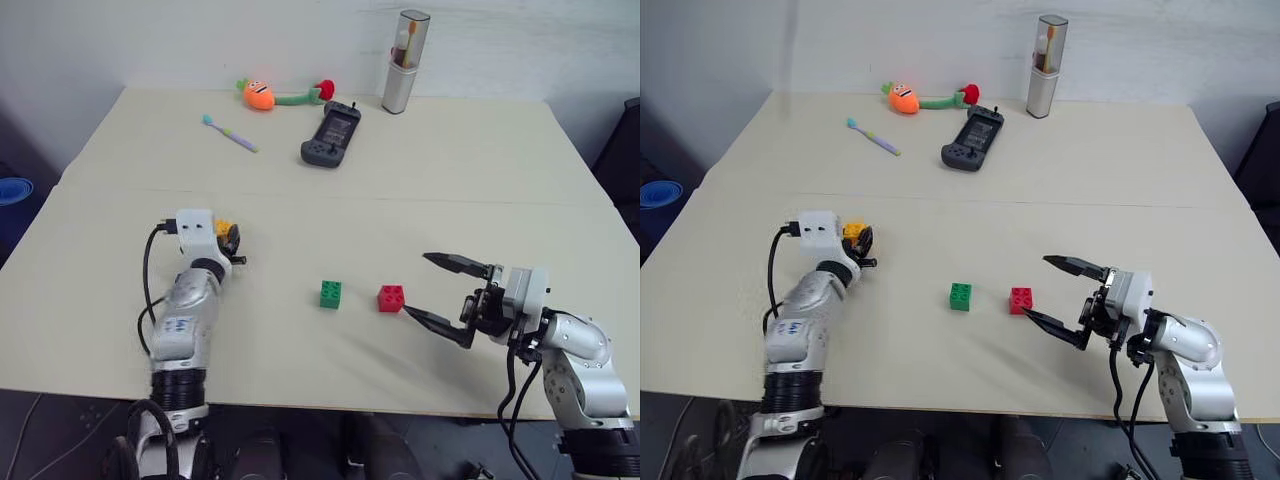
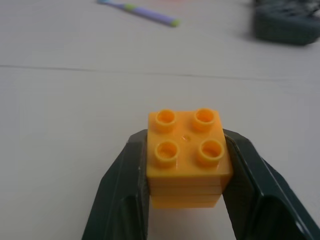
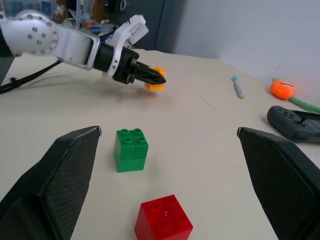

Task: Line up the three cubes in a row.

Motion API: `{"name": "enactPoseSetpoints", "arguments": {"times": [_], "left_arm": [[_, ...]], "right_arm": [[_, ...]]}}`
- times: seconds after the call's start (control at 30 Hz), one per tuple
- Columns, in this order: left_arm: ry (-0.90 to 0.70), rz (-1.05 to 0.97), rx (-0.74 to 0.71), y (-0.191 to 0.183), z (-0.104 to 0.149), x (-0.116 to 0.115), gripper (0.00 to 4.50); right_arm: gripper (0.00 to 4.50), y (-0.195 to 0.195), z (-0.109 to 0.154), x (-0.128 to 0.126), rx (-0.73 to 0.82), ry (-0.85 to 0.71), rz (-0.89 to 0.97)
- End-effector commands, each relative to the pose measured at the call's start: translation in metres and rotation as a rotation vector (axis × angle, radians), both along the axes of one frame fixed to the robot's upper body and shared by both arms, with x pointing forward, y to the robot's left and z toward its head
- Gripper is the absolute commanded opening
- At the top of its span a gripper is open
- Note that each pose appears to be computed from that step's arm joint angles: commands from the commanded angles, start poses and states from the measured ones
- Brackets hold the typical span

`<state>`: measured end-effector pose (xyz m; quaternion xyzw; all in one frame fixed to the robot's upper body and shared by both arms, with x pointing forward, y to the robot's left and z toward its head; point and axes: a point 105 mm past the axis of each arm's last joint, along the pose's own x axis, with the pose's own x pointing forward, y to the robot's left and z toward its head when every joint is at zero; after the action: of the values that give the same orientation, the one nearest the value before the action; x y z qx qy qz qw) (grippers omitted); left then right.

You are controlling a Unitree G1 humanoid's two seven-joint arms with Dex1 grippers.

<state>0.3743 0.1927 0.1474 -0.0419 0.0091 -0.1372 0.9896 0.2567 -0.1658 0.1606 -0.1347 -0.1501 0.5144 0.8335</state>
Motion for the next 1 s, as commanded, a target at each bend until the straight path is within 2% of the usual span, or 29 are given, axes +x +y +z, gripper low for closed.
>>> {"name": "enactPoseSetpoints", "arguments": {"times": [0.03,0.17,0.2,0.27,0.33,0.53,0.77,1.0], "left_arm": [[-0.05,-0.404,0.028,-0.001,0.025,-0.027,1.51],[-0.068,-0.851,0.224,0.0,0.029,-0.065,1.51],[-0.077,-0.906,0.253,0.0,0.029,-0.069,1.51],[-0.045,-1.047,0.486,0.005,0.01,-0.073,1.51],[-0.021,-1.147,0.608,0.007,-0.001,-0.072,1.51],[-0.067,-1.283,0.593,-0.018,-0.005,-0.043,1.51],[-0.034,-1.367,0.585,-0.032,-0.019,-0.043,1.51],[0.05,-1.377,0.613,-0.022,-0.035,-0.047,1.51]], "right_arm": [[4.5,-0.007,0.011,-0.007,-0.018,-0.033,-0.011],[4.5,-0.013,0.01,-0.013,-0.041,-0.012,-0.019],[4.5,-0.014,0.01,-0.013,-0.045,-0.009,-0.019],[4.5,-0.017,0.011,-0.017,-0.054,-0.002,-0.022],[4.5,-0.018,0.011,-0.018,-0.057,0.005,-0.025],[4.5,-0.011,0.012,-0.019,-0.043,0.009,-0.021],[4.5,-0.009,0.013,-0.023,-0.036,0.016,-0.034],[4.5,-0.011,0.013,-0.026,-0.037,0.023,-0.052]]}}
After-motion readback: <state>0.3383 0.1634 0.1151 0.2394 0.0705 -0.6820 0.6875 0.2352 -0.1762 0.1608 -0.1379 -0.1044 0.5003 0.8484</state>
